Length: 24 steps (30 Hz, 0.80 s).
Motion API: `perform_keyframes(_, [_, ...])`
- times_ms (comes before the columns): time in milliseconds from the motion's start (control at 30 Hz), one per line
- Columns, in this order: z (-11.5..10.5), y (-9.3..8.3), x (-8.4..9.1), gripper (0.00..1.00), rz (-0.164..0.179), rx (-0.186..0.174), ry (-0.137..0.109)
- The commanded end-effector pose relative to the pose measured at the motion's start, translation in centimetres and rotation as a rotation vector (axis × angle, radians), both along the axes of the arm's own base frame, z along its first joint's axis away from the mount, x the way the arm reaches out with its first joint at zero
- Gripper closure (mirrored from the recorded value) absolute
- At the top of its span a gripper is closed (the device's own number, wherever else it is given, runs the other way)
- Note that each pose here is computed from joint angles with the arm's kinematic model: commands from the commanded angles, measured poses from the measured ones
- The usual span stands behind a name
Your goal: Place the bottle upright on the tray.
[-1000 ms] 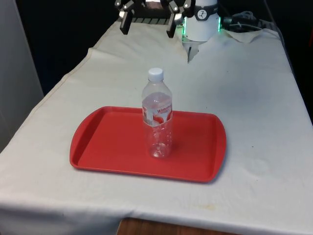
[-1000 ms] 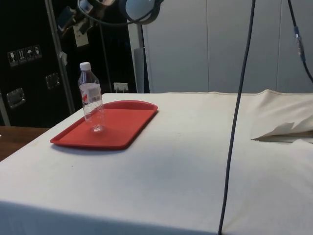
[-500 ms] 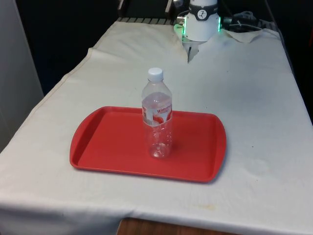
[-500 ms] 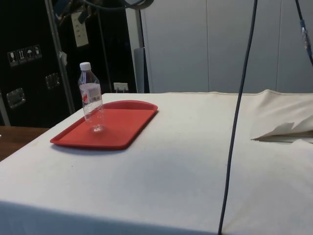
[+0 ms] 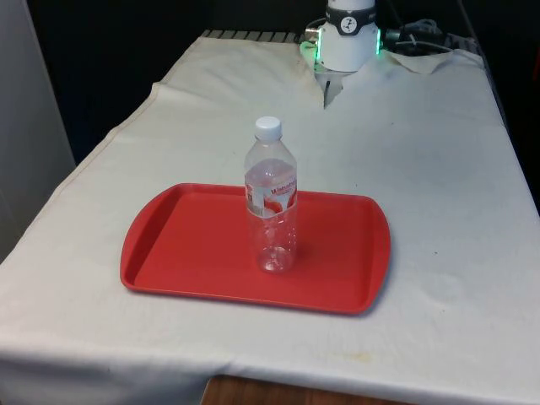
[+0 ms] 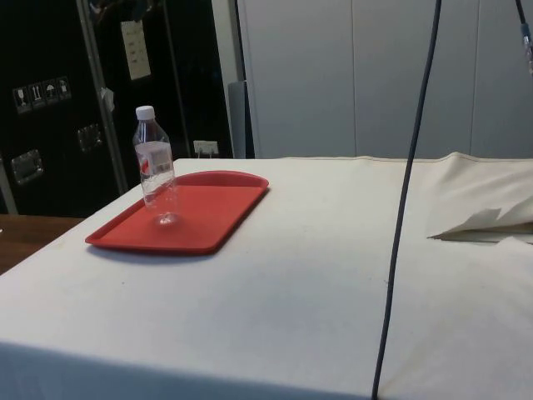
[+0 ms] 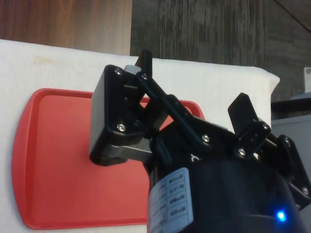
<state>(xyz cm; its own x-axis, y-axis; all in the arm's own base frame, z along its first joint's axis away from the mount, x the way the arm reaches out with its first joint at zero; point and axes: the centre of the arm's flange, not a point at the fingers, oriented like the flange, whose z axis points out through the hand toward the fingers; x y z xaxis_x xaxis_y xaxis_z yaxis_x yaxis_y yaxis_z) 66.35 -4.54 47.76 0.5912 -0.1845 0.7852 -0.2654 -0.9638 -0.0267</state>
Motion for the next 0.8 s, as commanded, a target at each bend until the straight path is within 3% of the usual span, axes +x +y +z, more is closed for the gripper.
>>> perform_keyframes(0, [0.3, 0.6, -0.2, 0.00, 0.005, 0.015, 0.009])
perform_keyframes(67, [0.5, 0.0, 0.0, 0.00, -0.005, 0.001, 0.002])
perform_keyframes(333, [1.9, 0.7, -0.2, 0.00, -0.015, 0.026, 0.025])
perform_keyframes(367, [1.9, 0.1, 0.0, 0.00, -0.021, 0.012, 0.013])
perform_keyframes(400, [2.0, 0.6, -0.2, 0.00, -0.018, 0.028, 0.028])
perform_keyframes(600, [2.5, 0.7, -0.3, 0.00, -0.031, 0.038, 0.056])
perform_keyframes(633, [2.6, 0.2, 0.0, 0.00, -0.038, 0.024, 0.040])
perform_keyframes(667, [2.6, 0.7, -0.2, 0.00, -0.035, 0.042, 0.063])
perform_keyframes(767, [2.8, 0.8, -0.2, 0.00, -0.041, 0.047, 0.073])
